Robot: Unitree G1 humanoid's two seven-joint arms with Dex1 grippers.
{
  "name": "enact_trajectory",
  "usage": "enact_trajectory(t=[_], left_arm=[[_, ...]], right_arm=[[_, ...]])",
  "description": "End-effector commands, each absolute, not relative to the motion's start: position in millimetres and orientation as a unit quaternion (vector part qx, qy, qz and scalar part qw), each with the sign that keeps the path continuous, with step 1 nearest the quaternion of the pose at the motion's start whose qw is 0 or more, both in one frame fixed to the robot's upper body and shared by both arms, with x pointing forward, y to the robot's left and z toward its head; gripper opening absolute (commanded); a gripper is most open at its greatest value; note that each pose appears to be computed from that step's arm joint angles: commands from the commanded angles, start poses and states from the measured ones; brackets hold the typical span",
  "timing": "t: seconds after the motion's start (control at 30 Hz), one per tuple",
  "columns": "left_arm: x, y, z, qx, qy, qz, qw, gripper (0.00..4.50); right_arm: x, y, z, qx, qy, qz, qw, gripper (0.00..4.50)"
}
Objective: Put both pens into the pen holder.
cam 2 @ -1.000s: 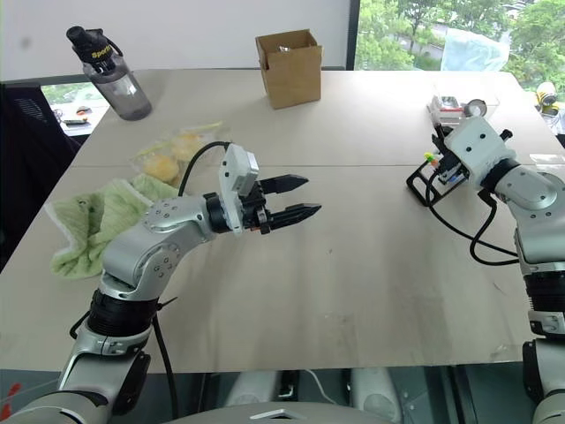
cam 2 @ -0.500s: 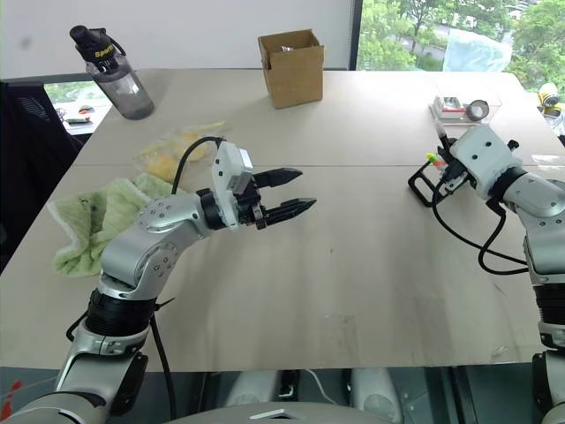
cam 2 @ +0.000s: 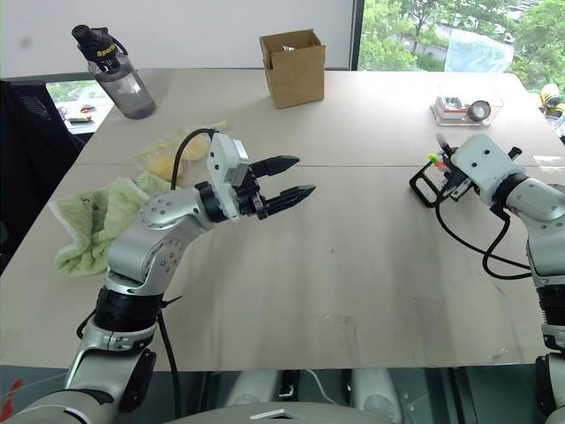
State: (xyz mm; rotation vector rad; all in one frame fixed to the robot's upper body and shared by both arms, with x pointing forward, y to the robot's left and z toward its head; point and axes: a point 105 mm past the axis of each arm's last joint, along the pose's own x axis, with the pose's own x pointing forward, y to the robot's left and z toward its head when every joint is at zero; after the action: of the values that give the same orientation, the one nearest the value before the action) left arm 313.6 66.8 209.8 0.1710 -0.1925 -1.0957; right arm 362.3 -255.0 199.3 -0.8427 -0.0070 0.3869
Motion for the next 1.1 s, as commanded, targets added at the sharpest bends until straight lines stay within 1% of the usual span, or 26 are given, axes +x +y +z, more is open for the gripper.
enact_trajectory(t=[0.03,0.07,0.17,0.23,0.27,0.3,0.33,0.5,0.6,0.7,0.77,0.87,0.93,0.97,1.07,1.1], left_arm=[[310.5,64.4,223.3,0.082,-0.120,-0.523,0.840,3.29],[310.3,64.1,223.3,0.080,-0.120,-0.524,0.839,3.29],[308.6,62.3,222.9,0.069,-0.116,-0.532,0.836,3.29],[306.5,60.6,222.2,0.062,-0.112,-0.541,0.832,3.29],[305.5,59.9,220.7,0.062,-0.108,-0.544,0.830,3.29],[305.0,59.6,219.3,0.065,-0.105,-0.546,0.829,3.29],[304.8,59.5,218.6,0.065,-0.103,-0.547,0.828,3.29],[304.4,59.7,218.3,0.063,-0.101,-0.549,0.828,3.29],[304.3,60.0,218.1,0.063,-0.099,-0.549,0.827,3.29],[303.8,59.9,217.8,0.060,-0.099,-0.550,0.827,3.29],[303.2,59.6,216.7,0.057,-0.098,-0.550,0.827,3.29],[304.2,61.2,214.2,0.046,-0.097,-0.545,0.831,3.29],[308.3,66.3,210.1,0.000,-0.096,-0.532,0.841,3.29],[311.3,69.3,206.5,-0.016,-0.094,-0.521,0.848,3.29],[316.2,77.1,178.2,-0.024,-0.056,-0.497,0.865,3.29],[312.6,82.0,163.8,-0.017,-0.037,-0.492,0.870,3.29]], right_arm=[[360.5,-253.9,212.3,-0.421,-0.022,0.189,0.887,1.04],[360.4,-253.7,212.4,-0.422,-0.022,0.190,0.886,1.39],[360.6,-254.0,214.1,-0.424,-0.025,0.188,0.885,2.77],[360.9,-254.2,215.0,-0.425,-0.026,0.187,0.885,3.79],[361.0,-254.1,216.1,-0.426,-0.029,0.185,0.885,3.90],[361.2,-254.1,217.0,-0.425,-0.031,0.183,0.886,4.40],[361.3,-254.0,217.5,-0.425,-0.033,0.183,0.886,4.46],[361.6,-252.8,222.2,-0.414,-0.041,0.180,0.891,4.46],[360.9,-245.8,229.8,-0.385,-0.062,0.191,0.901,4.46],[355.2,-232.6,229.6,-0.344,-0.076,0.230,0.907,4.46],[346.8,-221.7,223.3,-0.289,-0.077,0.271,0.915,4.46],[326.0,-199.3,208.8,-0.224,-0.066,0.354,0.906,4.46],[311.2,-180.2,185.2,-0.171,-0.031,0.403,0.899,4.46],[306.8,-174.9,177.3,-0.156,-0.018,0.413,0.897,4.46],[295.2,-166.0,145.0,-0.121,0.005,0.429,0.895,4.46],[290.9,-167.8,131.3,-0.110,0.013,0.428,0.897,4.46]])
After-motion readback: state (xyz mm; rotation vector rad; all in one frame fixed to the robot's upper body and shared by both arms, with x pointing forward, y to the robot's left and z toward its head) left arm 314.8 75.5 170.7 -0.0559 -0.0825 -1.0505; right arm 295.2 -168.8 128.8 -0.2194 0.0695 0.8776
